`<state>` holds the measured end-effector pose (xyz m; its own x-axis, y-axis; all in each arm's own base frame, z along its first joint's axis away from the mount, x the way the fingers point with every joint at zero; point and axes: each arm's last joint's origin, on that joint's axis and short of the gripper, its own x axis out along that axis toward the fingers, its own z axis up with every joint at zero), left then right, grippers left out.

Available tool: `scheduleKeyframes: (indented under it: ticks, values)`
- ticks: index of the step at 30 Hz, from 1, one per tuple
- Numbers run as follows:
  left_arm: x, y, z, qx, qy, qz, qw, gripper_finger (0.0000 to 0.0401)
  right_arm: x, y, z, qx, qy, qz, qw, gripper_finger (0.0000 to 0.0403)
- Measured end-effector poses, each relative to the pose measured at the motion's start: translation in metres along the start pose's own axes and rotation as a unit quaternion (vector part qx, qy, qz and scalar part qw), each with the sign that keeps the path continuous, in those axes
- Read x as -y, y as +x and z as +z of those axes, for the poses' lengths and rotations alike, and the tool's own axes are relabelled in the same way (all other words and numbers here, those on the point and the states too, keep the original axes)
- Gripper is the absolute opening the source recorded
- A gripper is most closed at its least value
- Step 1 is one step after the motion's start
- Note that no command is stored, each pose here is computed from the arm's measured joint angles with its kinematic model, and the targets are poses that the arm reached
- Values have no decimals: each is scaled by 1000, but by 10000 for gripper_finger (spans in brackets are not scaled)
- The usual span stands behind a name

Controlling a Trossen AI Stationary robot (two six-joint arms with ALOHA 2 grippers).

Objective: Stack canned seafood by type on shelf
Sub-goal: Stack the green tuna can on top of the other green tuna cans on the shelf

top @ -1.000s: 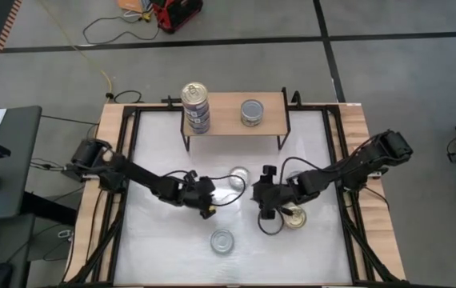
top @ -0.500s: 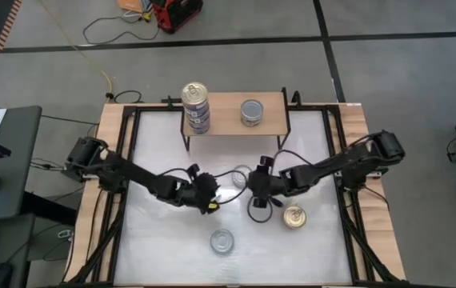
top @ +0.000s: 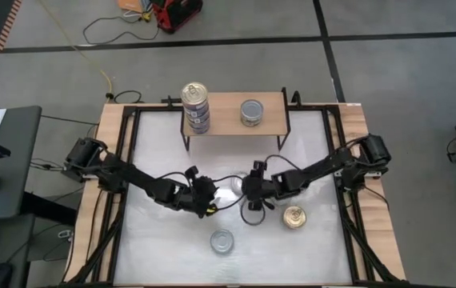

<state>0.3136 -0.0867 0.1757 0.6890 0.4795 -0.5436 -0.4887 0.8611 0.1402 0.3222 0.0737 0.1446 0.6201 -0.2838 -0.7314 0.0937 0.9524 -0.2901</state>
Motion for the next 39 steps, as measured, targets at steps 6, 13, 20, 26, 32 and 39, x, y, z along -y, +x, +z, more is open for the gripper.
scheduleKeyframes:
  ticks: [6,13,20,26,32,39]
  values:
    - [0,0,0,-3,-5,0,1000,112,-32,-15,-3,24,-34,36,998,249]
    - [0,0,-1,-5,-4,-5,1000,112,-44,-28,-2,32,-28,39,998,249]
    - [0,0,-1,-11,-1,-12,1000,112,-25,-46,2,12,72,9,997,248]
    - [1,0,0,-17,-7,-29,999,112,0,-39,6,-22,134,66,988,218]
    - [-4,-8,8,-8,-15,-37,999,112,14,-17,1,-67,160,98,980,155]
    - [-23,-42,29,20,-22,-30,999,112,18,-14,1,-78,168,122,975,97]
